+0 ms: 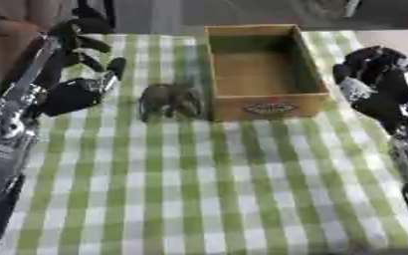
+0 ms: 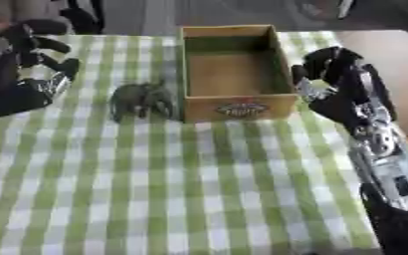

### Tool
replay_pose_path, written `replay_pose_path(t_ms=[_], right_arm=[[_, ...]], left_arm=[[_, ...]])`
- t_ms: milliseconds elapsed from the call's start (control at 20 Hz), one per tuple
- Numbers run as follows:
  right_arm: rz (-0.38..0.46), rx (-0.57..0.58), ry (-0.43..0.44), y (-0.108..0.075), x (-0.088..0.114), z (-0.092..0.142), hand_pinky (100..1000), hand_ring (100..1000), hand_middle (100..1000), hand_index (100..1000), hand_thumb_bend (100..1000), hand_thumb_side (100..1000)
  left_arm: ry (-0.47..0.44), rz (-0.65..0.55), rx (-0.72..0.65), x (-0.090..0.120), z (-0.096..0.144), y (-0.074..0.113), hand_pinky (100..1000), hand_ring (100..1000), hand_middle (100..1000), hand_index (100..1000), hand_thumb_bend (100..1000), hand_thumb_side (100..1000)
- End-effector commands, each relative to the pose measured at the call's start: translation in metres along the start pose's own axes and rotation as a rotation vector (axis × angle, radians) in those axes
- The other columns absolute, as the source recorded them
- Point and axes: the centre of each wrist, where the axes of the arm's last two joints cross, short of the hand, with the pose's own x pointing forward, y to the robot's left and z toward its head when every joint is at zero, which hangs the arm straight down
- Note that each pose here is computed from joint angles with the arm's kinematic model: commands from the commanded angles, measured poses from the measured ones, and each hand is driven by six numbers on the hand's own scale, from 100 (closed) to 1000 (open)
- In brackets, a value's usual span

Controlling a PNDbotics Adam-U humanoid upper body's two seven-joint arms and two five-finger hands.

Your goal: Pick up objects on the table and place them in the box.

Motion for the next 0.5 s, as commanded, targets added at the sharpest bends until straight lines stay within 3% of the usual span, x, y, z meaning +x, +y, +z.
replay_pose_path(t_ms=[50, 500], right_arm=[[0.000, 0.005, -0.037, -0.0024, 0.0091, -0.0055, 587, 536, 517, 604, 284, 156], [0.000, 0.005, -0.037, -0.0025, 0.0091, -0.0054, 586, 536, 517, 604, 285, 156]], left_arm=[[-0.020, -0.029, -0.005, 0.0060, -0.0034, 0.0067, 582, 730, 811, 796, 289, 248], [-0.015, -0.026, -0.006, 0.0048, -0.0030, 0.0063, 581, 725, 809, 796, 288, 252]])
